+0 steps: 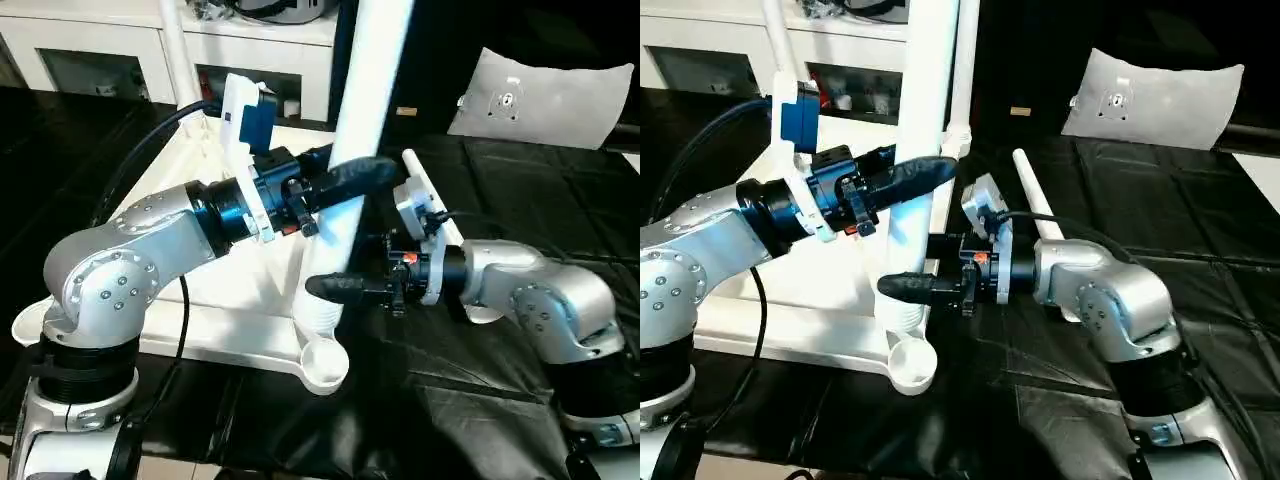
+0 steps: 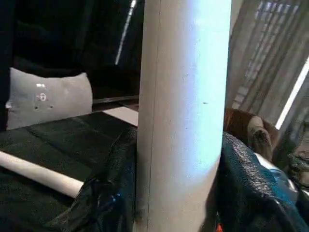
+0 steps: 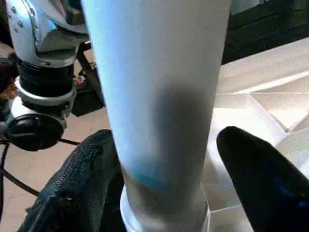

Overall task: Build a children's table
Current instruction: Pick table leg

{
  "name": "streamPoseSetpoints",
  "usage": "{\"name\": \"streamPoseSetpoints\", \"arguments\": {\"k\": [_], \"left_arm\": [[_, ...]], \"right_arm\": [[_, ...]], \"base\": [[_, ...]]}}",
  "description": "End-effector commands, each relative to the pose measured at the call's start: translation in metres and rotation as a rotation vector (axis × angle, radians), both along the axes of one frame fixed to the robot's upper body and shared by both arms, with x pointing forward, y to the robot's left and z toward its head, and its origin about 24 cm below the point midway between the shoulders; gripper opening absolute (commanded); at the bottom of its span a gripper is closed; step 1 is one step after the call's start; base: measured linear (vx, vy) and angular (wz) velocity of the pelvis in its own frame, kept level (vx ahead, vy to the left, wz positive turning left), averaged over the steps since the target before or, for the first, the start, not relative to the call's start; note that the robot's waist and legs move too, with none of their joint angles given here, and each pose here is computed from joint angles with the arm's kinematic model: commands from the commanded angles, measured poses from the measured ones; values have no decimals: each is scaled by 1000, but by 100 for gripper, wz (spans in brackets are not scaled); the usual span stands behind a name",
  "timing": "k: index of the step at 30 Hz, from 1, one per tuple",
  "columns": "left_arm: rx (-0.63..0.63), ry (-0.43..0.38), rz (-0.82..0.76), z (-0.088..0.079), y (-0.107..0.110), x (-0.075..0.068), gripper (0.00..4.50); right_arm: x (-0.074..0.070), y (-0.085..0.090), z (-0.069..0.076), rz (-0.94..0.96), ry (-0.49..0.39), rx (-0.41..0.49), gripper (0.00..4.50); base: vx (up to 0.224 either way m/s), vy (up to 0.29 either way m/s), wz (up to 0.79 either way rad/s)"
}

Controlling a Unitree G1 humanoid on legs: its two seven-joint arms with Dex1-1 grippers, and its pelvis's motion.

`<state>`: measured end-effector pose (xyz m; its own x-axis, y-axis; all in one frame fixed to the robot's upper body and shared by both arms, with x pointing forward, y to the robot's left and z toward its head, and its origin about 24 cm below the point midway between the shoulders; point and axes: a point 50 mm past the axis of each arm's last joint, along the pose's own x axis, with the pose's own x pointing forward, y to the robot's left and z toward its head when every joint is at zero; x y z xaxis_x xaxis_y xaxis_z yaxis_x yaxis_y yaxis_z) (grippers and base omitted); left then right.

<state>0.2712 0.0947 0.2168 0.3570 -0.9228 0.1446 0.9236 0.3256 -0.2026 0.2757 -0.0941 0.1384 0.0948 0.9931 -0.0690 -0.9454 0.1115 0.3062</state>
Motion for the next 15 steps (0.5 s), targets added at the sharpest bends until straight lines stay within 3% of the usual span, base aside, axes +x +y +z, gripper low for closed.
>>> {"name": "streamPoseSetpoints", "arguments": {"k": [1, 5, 15], "left_arm": [[7, -36, -33, 6, -4, -2, 182], [6, -40, -43, 6, -5, -2, 182], [8, -49, -46, 7, -5, -1, 182]], "right_arm": [[3, 0, 4, 3, -22, 6, 330], [3, 0, 4, 14, -24, 15, 299], [3, 2, 3, 24, -16, 16, 299]], "base": [[0, 0, 0], [0, 0, 0], [0, 0, 0]]}}
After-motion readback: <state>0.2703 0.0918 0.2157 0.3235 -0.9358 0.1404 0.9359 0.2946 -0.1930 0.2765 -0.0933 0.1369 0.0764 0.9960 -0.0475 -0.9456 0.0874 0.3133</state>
